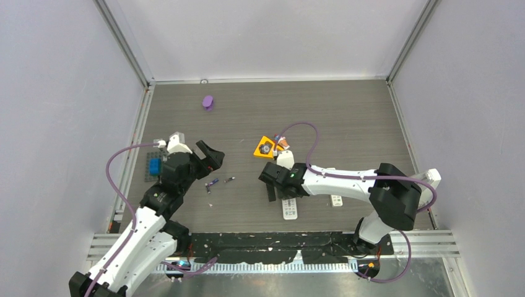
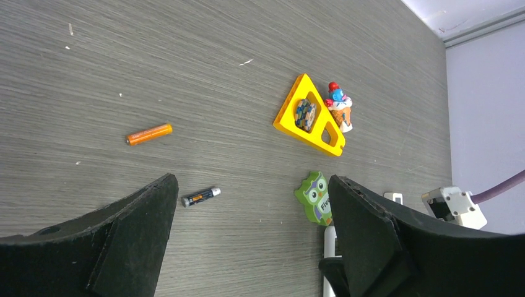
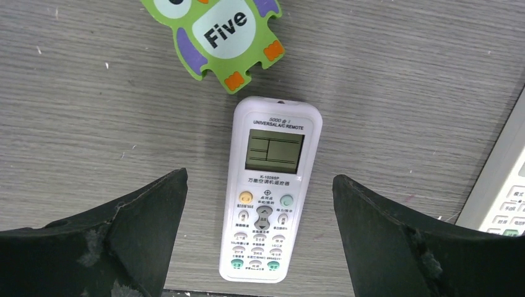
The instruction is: Load the batteries into the remote control
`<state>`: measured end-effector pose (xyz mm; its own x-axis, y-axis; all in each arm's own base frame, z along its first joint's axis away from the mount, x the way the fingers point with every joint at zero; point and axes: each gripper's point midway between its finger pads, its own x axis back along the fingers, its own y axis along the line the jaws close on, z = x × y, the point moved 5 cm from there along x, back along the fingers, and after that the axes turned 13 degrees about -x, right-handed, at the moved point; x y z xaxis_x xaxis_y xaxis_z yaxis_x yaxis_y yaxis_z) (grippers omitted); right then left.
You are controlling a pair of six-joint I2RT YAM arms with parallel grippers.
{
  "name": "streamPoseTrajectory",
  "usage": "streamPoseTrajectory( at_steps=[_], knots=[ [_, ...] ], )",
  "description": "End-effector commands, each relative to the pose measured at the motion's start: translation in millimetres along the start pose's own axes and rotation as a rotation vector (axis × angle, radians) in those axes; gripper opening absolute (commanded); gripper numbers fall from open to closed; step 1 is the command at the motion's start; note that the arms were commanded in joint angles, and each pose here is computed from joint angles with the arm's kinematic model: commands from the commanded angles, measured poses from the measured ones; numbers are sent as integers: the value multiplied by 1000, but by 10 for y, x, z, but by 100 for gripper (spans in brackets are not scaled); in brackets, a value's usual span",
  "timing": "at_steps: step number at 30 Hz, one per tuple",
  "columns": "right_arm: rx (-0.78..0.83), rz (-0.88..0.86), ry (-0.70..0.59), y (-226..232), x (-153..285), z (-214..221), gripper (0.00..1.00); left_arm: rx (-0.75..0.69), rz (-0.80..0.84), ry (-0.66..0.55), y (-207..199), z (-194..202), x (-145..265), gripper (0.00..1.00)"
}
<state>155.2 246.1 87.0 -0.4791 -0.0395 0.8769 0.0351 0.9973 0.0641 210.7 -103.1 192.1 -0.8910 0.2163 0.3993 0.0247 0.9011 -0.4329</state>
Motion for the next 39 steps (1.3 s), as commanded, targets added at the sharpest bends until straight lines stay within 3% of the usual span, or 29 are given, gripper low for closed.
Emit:
streamPoseTrajectory(
  at_steps=[1, 10, 14, 16, 22, 26, 32, 36, 39],
  knots=[
    [-44, 23, -33, 19, -70, -17, 90, -1, -14, -28, 24, -31, 20, 92],
    [-146, -49, 51, -95, -249, 88, 76, -6, -5, -21, 15, -21, 22, 92],
    [-148, -88, 41, -106, -261, 17, 47, -12, 19, -14, -17, -13, 8, 92],
    [-133, -149, -3, -50, -175, -98, 42, -32, 73, -31, -76, -28, 6, 92],
    [-56, -415, -147, 124, 323, -632, 36, -103, 362, -151, -402, -151, 123, 93],
    [-65, -784, -172, 248, 798, -947, 36, -205, 581, -198, -673, -259, 322, 93],
    [-44, -1175, -196, 396, 1516, -1240, 38, -293, 896, -154, -1055, -360, 680, 96],
    [-123, -1415, -161, 536, 1961, -1351, 39, -246, 1173, -75, -1348, -440, 929, 98],
    [-166, -1557, -188, 596, 2227, -1466, 39, -179, 1271, -28, -1463, -489, 976, 97]
  ],
)
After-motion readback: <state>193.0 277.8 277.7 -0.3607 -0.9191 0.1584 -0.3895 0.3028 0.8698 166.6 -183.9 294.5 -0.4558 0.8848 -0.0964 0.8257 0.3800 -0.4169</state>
